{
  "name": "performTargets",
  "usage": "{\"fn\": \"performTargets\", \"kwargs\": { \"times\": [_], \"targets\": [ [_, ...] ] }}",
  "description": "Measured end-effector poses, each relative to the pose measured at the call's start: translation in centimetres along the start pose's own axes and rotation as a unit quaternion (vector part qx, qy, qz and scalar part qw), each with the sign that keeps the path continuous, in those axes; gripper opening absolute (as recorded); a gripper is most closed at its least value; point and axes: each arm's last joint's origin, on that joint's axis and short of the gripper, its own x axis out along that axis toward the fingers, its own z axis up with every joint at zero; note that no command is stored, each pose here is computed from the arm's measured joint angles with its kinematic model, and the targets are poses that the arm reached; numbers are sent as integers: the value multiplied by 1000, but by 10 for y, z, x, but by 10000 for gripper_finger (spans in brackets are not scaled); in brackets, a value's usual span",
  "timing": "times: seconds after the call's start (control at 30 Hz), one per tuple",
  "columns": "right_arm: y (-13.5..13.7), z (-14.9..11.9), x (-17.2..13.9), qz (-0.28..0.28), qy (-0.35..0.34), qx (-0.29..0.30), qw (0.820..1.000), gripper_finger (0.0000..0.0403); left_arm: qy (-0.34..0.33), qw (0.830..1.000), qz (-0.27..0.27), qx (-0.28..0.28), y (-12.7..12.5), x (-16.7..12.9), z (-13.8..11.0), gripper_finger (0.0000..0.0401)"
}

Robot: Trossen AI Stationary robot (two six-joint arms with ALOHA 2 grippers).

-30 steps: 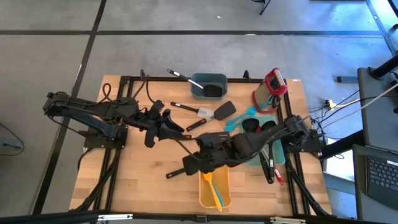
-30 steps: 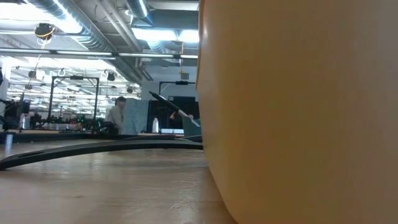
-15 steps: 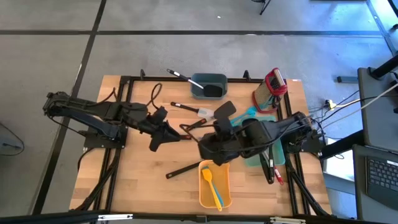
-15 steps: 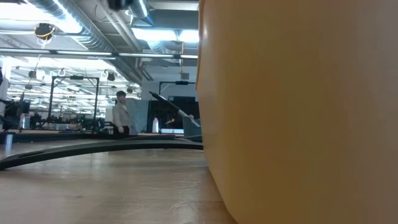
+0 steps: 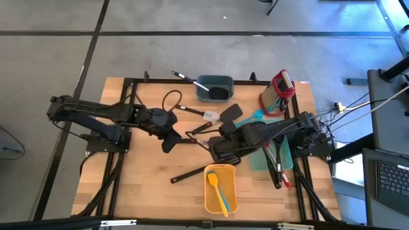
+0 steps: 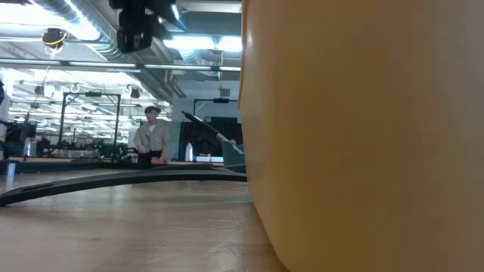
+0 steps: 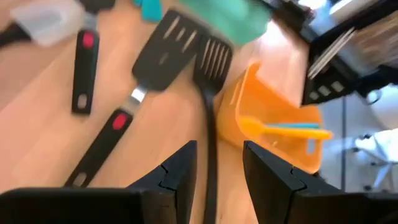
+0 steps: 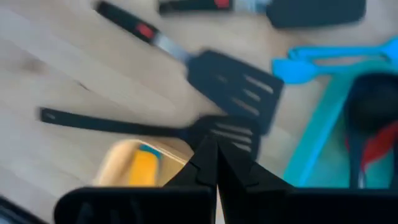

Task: Pick & Place Kitchen Items
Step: Put the large black spatula into the blue bin

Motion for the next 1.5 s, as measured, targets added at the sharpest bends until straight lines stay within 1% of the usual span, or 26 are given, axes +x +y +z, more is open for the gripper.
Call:
{"fn": "performTargets", "kwargs": {
  "times": [0.1,0.2,0.27,0.33,0.47,0.53,0.63,0.73,0.83,0.9,0.97,1.1,1.2,1.3,1.5],
  "targets": [
    [-4,-2,29,-43,44,-2,998,1,33,999,5,8,2,16,-1,123],
    [-6,-5,56,-59,91,3,994,1,66,997,13,28,3,31,-5,123],
    [-9,-9,70,-70,124,-4,990,1,85,995,23,41,4,39,-9,123],
    [-11,-14,82,-74,145,-6,987,1,90,994,35,47,3,44,-12,123],
    [-17,-22,102,-94,160,8,983,0,92,991,71,64,3,42,-19,123],
    [-16,-25,111,-86,161,18,983,0,97,988,91,74,4,38,-22,123],
    [-14,-30,126,-60,167,38,983,0,89,988,101,81,4,35,-25,121],
    [-15,-35,141,-50,166,60,983,0,86,989,84,80,7,36,-30,111],
    [-19,-38,146,-63,163,85,981,0,95,990,71,71,15,39,-43,97],
    [-20,-39,147,-72,161,91,980,0,99,991,60,65,20,40,-55,89],
    [-21,-39,147,-71,160,92,980,0,90,993,37,63,24,43,-65,83],
    [-21,-39,148,-71,157,92,981,0,85,993,15,75,31,49,-83,81],
    [-22,-38,150,-72,155,94,981,0,105,992,-10,65,35,55,-94,91],
    [-26,-40,158,-77,156,99,980,0,116,991,-29,62,35,60,-99,111],
    [-32,-48,174,-71,163,113,978,0,100,991,-51,69,31,65,-98,160]
  ]
}}
